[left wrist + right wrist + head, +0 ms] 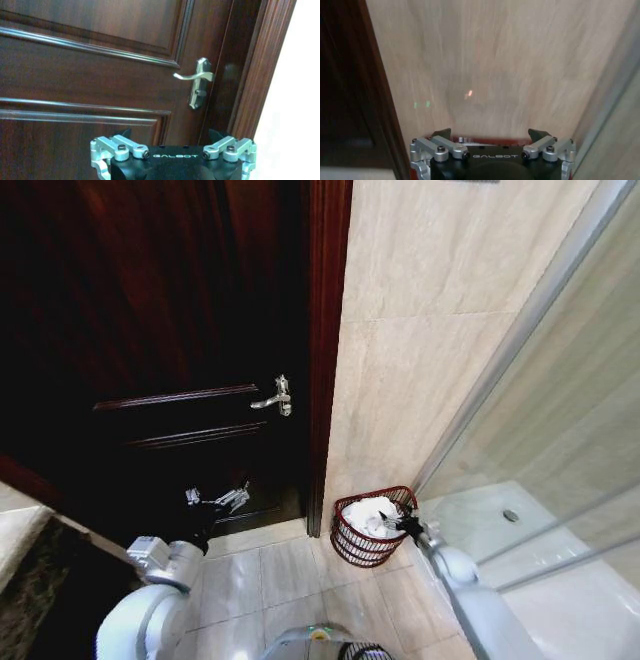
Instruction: Discard the used towel into the hamper.
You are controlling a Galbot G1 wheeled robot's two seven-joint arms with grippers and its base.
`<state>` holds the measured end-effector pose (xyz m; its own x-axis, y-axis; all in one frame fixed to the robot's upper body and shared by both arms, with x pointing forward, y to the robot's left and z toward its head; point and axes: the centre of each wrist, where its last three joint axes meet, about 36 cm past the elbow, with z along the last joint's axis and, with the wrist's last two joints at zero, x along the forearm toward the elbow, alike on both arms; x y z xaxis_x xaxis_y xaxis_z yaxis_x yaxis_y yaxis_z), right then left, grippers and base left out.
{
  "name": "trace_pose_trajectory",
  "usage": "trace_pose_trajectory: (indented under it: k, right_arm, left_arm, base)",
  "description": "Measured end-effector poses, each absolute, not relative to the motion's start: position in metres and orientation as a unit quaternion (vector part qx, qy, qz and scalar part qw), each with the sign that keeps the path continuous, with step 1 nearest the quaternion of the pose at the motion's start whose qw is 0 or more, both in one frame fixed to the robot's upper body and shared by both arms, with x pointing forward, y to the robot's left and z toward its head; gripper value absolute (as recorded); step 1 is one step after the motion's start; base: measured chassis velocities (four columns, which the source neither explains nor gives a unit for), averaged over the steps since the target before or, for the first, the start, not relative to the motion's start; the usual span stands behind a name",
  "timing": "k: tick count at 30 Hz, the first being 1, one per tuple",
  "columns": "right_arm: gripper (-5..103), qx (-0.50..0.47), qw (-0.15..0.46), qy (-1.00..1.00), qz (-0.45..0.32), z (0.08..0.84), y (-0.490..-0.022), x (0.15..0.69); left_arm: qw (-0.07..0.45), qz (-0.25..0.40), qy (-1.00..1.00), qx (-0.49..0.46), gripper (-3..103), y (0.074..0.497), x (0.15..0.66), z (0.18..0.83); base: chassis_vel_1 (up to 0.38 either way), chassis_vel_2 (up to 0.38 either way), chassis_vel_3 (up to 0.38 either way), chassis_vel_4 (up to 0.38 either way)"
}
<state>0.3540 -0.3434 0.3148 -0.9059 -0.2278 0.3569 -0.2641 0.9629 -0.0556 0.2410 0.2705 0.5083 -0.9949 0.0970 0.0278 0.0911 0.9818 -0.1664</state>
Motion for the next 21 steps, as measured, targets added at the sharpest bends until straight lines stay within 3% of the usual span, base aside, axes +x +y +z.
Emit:
trace_pose_trajectory:
  k: [11, 21]
  right_arm:
    - [100, 0.053, 0.069, -0.996, 0.002, 0.392, -0.335, 0.246]
    - [100, -0.019, -0.007, -1.0, -0.006, 0.406, -0.325, 0.198]
  left_arm:
    - [0.018, 0.083, -0.995, -0.047, 100, 0.271, 0.241, 0.508]
    - [0.018, 0.083, -0.995, -0.047, 100, 0.271, 0.241, 0.508]
  base:
    - [0.0, 0.0, 0.0, 0.0]
    - [0.0, 0.0, 0.0, 0.0]
